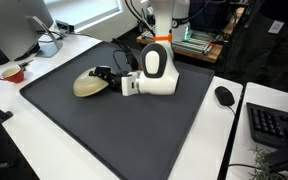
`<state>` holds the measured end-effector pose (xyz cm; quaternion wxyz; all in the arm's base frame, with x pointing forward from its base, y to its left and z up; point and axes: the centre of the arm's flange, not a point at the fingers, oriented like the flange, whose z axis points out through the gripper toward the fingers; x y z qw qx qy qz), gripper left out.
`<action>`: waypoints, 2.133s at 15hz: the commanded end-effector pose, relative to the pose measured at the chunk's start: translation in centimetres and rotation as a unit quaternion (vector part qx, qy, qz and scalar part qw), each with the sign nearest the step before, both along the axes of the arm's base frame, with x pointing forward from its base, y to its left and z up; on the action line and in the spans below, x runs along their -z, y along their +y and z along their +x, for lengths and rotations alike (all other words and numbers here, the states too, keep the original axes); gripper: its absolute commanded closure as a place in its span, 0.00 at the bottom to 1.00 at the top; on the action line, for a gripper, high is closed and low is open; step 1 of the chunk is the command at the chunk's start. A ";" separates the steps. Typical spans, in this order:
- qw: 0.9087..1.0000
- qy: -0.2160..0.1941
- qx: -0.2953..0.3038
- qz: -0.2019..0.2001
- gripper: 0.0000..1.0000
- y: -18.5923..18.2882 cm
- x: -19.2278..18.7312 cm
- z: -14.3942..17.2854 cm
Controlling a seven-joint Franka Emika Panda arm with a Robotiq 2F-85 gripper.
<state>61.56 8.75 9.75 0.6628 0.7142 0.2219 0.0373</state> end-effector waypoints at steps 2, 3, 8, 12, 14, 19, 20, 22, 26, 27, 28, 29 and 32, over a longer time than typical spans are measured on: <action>0.999 0.010 -0.032 -0.008 0.00 2.6 -0.7 -1.8; 0.999 0.011 -0.035 -0.008 0.00 3.0 -0.6 -2.0; 0.998 0.040 -0.048 -0.009 0.00 4.2 0.2 -2.8; 0.994 0.080 -0.076 0.023 0.00 6.0 -0.2 -4.7; 0.989 0.087 -0.102 0.059 0.00 8.0 -2.3 -6.8; 0.973 0.001 -0.169 0.159 0.00 11.4 -10.3 -11.7; 0.968 -0.021 -0.183 0.171 0.00 12.0 -11.8 -12.8; 0.973 -0.011 -0.170 0.156 0.00 13.4 -9.4 -10.1; 0.972 -0.016 -0.174 0.157 0.00 13.5 -10.3 -10.6; 0.972 -0.013 -0.172 0.157 0.00 13.4 -9.8 -10.5; 0.976 -0.011 -0.155 0.152 0.00 13.6 -10.0 -10.6; 0.975 -0.025 -0.134 0.175 0.00 13.9 -11.8 -11.2; 0.968 -0.069 -0.066 0.233 0.00 14.9 -17.6 -13.4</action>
